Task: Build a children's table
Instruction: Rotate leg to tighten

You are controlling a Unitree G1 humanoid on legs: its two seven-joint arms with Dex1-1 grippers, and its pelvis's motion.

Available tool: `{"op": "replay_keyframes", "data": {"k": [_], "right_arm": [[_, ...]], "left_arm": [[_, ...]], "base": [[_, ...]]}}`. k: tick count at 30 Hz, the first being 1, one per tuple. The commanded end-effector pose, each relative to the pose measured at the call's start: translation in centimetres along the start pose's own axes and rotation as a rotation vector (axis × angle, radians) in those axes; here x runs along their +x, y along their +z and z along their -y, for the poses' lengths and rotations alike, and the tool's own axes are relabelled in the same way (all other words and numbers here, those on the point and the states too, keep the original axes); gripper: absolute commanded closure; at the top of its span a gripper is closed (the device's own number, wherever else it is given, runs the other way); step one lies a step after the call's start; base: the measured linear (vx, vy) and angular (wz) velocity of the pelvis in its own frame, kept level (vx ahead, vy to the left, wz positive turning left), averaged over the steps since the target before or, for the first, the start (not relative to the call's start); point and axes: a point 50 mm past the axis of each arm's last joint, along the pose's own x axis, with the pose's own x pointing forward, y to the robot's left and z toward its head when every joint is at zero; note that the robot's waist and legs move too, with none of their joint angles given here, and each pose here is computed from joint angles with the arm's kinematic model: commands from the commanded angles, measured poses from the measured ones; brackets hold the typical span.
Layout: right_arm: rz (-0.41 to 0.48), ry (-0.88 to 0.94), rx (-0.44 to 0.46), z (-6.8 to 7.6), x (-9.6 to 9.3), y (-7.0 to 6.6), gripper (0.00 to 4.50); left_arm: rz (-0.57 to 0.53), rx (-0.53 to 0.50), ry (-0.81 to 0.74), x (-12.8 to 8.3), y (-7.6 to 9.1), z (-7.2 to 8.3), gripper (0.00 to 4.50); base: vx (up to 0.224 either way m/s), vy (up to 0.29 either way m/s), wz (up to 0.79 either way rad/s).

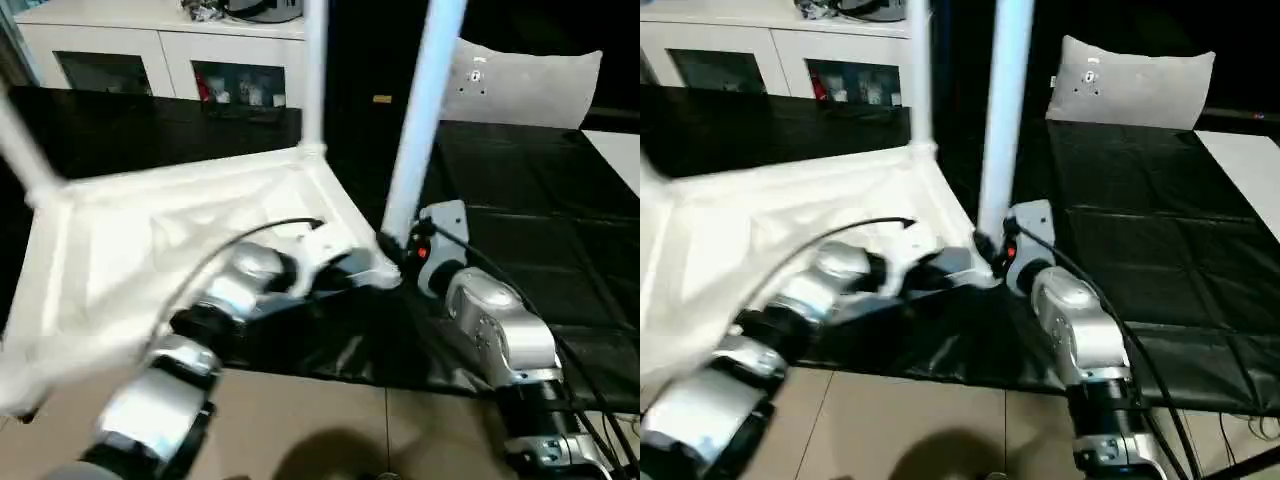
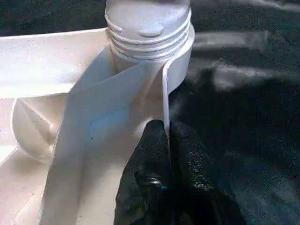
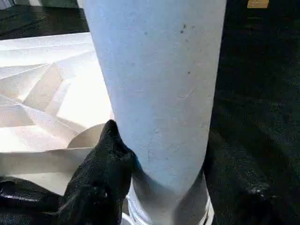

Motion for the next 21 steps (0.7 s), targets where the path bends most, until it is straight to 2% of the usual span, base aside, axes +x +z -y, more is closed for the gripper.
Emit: {"op": "replay_keyframes", "data": {"k": [1,4,7,11,13,16,18,21], "right_arm": [[-0.045,0.109,0.032,-2.6,0.8,-1.1,1.84],[-0.022,0.108,0.037,-2.4,0.6,-0.8,1.53],[-0.001,0.136,-0.026,-1.6,0.0,-0.6,1.32],[0.017,0.225,-0.092,0.5,-1.6,-0.4,0.95],[0.015,0.265,-0.12,1.4,-2.3,-0.2,0.88],[-0.017,0.423,-0.204,2.8,-4.0,0.2,0.88],[-0.036,0.478,-0.231,3.2,-4.5,0.3,0.88],[-0.056,0.603,-0.246,3.1,-5.2,0.4,0.88]], "left_arm": [[0.095,0.055,0.007,0.9,3.0,0.3,4.5],[0.082,0.069,0.012,0.8,2.8,0.2,4.5],[0.052,0.088,0.013,0.1,2.1,-0.3,4.5],[0.014,0.17,-0.08,-1.5,0.7,-0.6,4.5],[0.0,0.207,-0.136,-2.2,0.2,-0.5,4.5],[-0.053,0.272,-0.261,-3.6,-0.9,-0.4,4.5],[-0.073,0.3,-0.305,-4.0,-1.3,-0.4,4.5],[-0.09,0.327,-0.364,-4.5,-1.5,-0.5,4.5]], "base": [[0.0,0.0,0.0],[0.0,0.0,0.0],[0.0,0.0,0.0],[0.0,0.0,0.0],[0.0,0.0,0.0],[0.0,0.0,0.0],[0.0,0.0,0.0],[0.0,0.0,0.0]]}}
